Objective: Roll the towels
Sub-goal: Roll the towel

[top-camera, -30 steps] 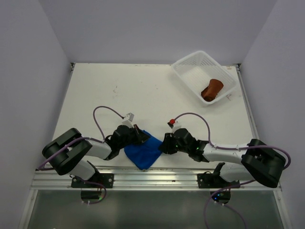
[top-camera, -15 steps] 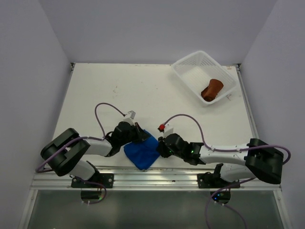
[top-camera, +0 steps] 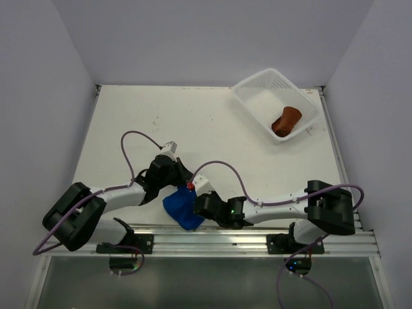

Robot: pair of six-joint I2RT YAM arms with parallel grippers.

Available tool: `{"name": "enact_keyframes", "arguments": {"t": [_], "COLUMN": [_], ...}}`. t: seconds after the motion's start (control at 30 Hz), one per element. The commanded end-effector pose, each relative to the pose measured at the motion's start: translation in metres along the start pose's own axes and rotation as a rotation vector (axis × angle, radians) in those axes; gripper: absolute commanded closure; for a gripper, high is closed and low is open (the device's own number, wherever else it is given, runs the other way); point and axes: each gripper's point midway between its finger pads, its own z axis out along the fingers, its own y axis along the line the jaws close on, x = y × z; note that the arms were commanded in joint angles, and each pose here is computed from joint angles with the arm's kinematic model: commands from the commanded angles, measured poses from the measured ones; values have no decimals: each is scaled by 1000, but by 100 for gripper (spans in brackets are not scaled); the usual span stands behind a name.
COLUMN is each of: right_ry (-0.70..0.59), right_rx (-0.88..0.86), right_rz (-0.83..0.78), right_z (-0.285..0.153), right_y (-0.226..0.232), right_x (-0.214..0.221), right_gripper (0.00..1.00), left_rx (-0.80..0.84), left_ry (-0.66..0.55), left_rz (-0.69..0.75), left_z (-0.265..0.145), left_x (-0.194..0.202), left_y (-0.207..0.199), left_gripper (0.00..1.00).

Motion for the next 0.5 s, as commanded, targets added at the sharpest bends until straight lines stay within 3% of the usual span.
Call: {"name": "enact_keyframes", "arguments": {"t": [0.0, 0.47], "right_ry": [21, -7], "right_rx": [88, 244], "right_rz": [-134, -472], "right_z": [-6, -14], "right_y": [-7, 27], "right_x": [1, 2], "right_gripper": [100, 100], "left_rx": [-11, 33], "left_ry": [-44, -98], "left_rz": [36, 23], "left_z": [-8, -34], "left_x": [-17, -42], "left_y": [-5, -31], "left_gripper": [96, 93]}}
